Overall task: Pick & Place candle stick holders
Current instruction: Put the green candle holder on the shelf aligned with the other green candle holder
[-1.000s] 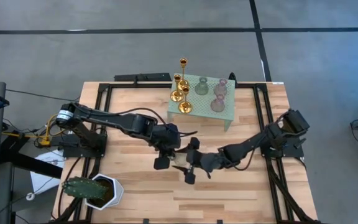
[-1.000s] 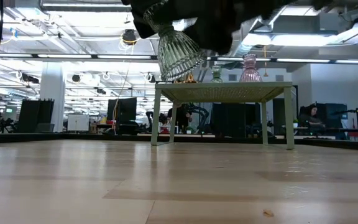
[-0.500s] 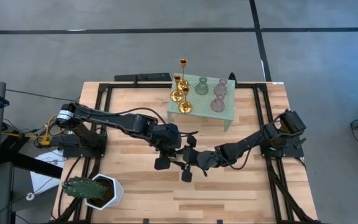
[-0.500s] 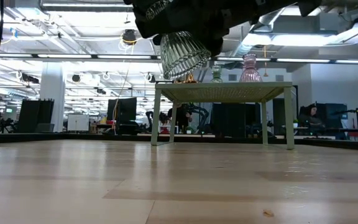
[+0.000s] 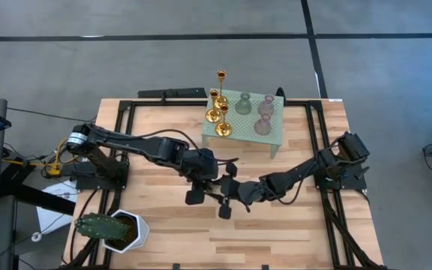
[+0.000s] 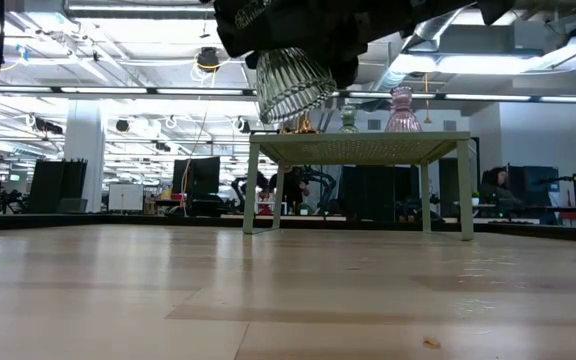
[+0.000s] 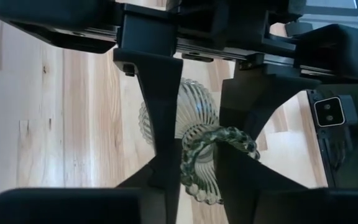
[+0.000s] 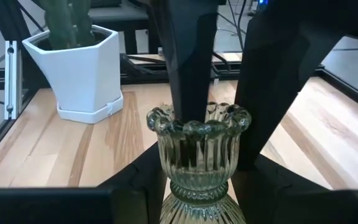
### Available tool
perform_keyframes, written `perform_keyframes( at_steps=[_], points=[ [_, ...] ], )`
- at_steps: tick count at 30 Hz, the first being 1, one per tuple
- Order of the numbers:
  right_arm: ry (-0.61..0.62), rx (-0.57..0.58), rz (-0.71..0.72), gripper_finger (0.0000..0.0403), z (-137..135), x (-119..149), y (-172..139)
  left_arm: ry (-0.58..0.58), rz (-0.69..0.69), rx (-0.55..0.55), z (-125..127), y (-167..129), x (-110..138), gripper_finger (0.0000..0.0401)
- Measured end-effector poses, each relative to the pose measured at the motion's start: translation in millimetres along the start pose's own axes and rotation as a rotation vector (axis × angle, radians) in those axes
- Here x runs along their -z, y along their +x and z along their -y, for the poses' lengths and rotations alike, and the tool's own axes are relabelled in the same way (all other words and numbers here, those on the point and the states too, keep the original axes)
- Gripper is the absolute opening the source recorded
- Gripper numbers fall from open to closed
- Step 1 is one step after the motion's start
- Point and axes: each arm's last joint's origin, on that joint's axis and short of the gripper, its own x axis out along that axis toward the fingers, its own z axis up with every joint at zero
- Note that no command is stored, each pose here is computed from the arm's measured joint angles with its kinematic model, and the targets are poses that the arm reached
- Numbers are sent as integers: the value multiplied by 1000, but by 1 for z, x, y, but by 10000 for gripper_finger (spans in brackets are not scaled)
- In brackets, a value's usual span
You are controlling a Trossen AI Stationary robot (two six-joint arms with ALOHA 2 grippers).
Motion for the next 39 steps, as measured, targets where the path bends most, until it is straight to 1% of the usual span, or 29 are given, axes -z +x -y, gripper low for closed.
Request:
perform_keyframes(
  at_steps=[3, 7, 9, 11, 13, 19, 23, 26, 29, 32, 34, 36, 39],
  points=[
    [-2, 1, 1, 137, 0, -1, 0, 2, 7, 2, 0, -3, 0, 108],
    [-7, 2, -5, 132, -1, -1, -1, 5, 18, 1, 1, -8, 0, 122],
    [-16, 0, -36, 113, 0, 4, -1, 7, 37, -2, 1, -11, -2, 126],
    [-40, 0, -79, 116, -1, 12, 0, 27, 57, 0, 1, -15, -3, 130],
    [-41, 0, -78, 116, -2, 11, -1, 34, 49, -5, 0, -14, -3, 140],
    [-31, -1, -88, 116, -6, 12, -4, 6, 46, -29, -8, -13, -3, 180],
    [-50, 50, -97, 116, -8, 14, -7, 3, 58, -30, -9, -23, -2, 195],
    [-41, 118, -107, 116, -9, 14, -13, -13, 76, -33, -8, -39, 1, 197],
    [-41, 222, -100, 116, -10, 10, -23, -47, 98, -33, -6, -56, 4, 194],
    [-38, 365, -27, 116, -13, 0, -38, -82, 154, -17, 0, -78, 7, 186],
    [-39, 465, 26, 116, -16, -6, -49, -85, 185, -6, 3, -90, 9, 179],
    [-34, 557, 70, 116, -17, -11, -57, -82, 201, 0, 5, -99, 15, 172],
    [2, 663, 133, 116, -16, -18, -62, -86, 217, 10, 8, -108, 24, 163]
  ],
)
